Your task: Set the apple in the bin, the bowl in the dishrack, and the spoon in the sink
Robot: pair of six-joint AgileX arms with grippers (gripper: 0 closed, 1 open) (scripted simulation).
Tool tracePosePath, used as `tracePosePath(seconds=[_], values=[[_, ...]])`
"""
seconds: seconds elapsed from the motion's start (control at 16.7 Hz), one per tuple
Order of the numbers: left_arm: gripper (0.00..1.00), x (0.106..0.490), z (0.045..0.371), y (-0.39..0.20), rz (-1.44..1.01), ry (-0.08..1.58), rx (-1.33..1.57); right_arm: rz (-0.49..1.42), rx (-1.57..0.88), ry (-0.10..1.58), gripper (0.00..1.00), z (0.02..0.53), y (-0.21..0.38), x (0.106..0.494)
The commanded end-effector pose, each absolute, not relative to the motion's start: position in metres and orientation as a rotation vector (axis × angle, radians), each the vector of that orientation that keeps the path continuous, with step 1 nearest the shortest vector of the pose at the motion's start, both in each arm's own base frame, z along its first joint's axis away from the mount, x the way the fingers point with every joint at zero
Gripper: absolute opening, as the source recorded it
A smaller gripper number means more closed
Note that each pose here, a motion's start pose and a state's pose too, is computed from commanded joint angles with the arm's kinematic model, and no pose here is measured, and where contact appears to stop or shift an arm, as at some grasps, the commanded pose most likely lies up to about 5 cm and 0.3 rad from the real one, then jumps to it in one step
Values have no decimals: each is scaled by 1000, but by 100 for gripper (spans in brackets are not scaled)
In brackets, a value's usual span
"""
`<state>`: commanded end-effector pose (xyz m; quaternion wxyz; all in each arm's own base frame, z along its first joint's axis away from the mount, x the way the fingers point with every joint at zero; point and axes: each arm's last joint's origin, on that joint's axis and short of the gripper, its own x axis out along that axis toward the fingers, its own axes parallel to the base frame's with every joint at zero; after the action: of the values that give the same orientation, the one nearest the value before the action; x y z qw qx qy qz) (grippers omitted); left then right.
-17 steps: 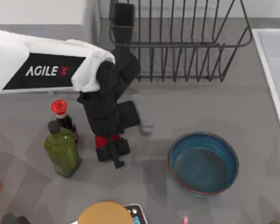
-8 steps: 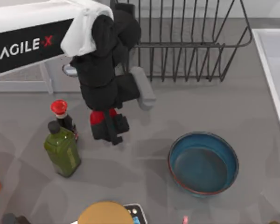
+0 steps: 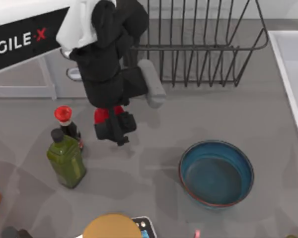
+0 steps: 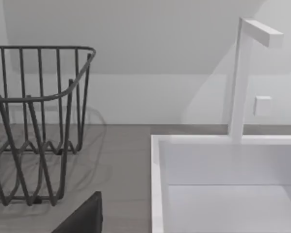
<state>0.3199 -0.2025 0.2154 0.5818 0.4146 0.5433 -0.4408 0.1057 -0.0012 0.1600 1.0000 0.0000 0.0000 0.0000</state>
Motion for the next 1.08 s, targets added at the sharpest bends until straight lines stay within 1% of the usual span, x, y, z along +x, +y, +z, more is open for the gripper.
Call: tracePosePath(seconds=[0.12, 0.3, 0.48, 0.6, 0.72, 0.84, 1.08], values=[[0, 319, 232, -193, -1044, 1215, 989, 0, 0, 0, 100, 160, -1, 106], [0, 314, 272, -160, -1059, 1075, 1053, 0, 0, 0, 100, 160, -1, 106], [0, 293, 320, -109, -1044, 903, 1172, 0, 0, 0, 100, 160, -1, 106], [0, 277, 338, -73, -1025, 833, 1274, 0, 0, 0, 100, 160, -1, 106], [0, 261, 345, -40, -1002, 818, 1359, 0, 0, 0, 100, 160, -1, 106], [0, 245, 343, -9, -988, 842, 1430, 0, 0, 0, 100, 160, -1, 106], [0, 222, 320, 38, -1014, 980, 1481, 0, 0, 0, 100, 160, -1, 106]])
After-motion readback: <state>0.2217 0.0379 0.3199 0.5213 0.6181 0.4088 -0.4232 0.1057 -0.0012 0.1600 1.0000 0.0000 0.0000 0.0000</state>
